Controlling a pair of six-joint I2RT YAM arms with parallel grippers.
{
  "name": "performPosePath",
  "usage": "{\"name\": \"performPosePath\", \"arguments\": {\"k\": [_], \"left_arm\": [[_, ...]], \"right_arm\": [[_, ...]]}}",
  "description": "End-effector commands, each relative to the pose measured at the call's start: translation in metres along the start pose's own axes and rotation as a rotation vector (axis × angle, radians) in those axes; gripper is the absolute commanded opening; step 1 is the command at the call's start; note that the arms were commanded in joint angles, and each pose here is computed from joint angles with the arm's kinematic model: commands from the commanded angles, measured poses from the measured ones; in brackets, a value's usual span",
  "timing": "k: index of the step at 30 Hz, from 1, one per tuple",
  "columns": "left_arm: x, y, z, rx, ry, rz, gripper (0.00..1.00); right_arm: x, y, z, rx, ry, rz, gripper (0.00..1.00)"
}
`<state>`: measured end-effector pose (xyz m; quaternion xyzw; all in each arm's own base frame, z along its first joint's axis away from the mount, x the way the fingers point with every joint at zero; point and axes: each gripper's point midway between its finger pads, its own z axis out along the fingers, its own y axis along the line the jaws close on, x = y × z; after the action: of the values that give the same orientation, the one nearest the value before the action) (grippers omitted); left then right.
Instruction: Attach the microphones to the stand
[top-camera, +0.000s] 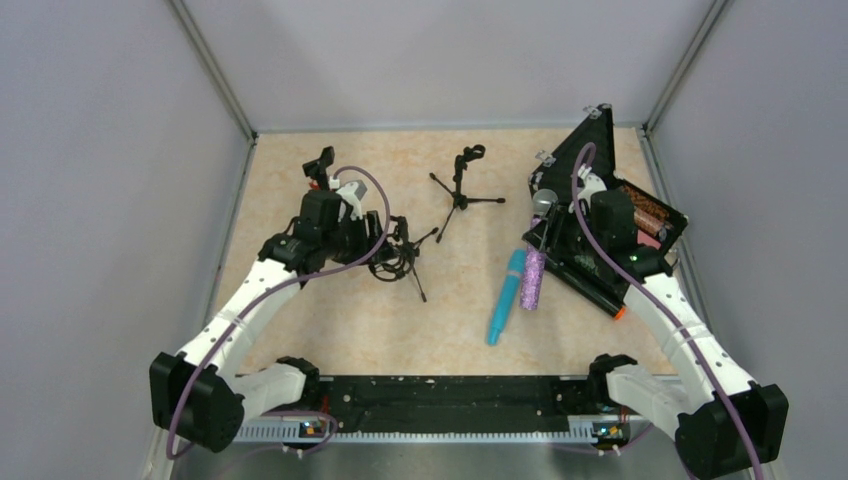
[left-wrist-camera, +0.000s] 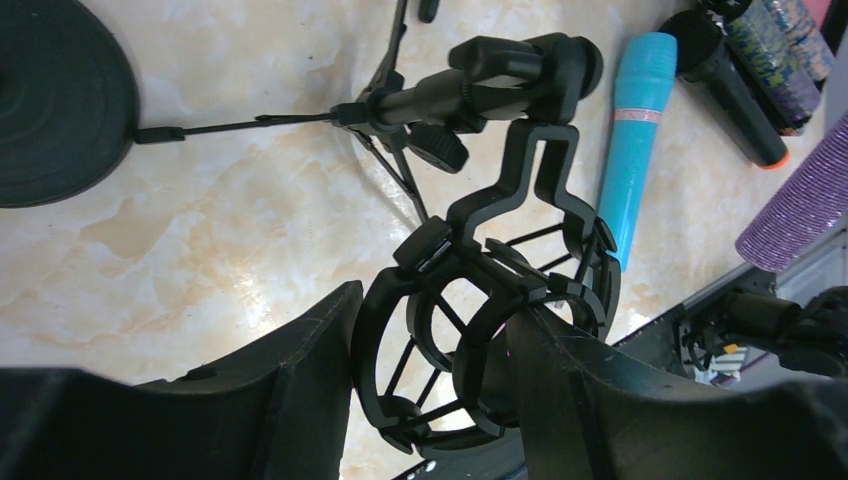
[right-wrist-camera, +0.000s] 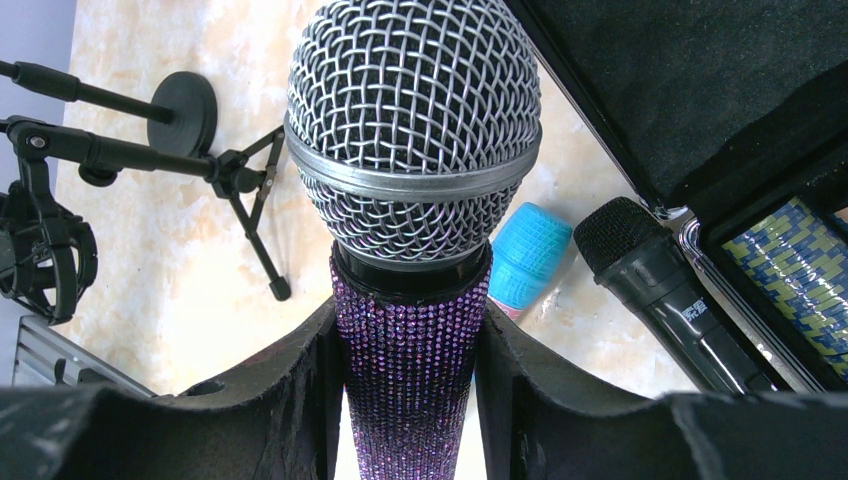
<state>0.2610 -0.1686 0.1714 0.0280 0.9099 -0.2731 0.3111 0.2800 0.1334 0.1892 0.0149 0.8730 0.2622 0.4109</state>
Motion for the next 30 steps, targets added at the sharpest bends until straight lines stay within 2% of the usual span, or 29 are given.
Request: {"name": "performPosePath", "arguments": {"k": [1,18,30], "left_arm": [[-0.014,-0.02,0.004,0.106,-0.043,0.003,0.58],[-0.007,-0.056,0.02,0.183,0.008,0.066,0.5],[-0.008,-0.069,0.023,0.192,-0.001,0.114,0.5]], "right_arm": [[-0.024,0.009,-0.004,-0.031,-0.078,-0.009,0.0],[-0.021,0.008,-0.003,-0.03,-0.072,-0.008,0.0],[-0.021,0.007,-0.003,-0.027,-0.073,-0.007,0.0]]}}
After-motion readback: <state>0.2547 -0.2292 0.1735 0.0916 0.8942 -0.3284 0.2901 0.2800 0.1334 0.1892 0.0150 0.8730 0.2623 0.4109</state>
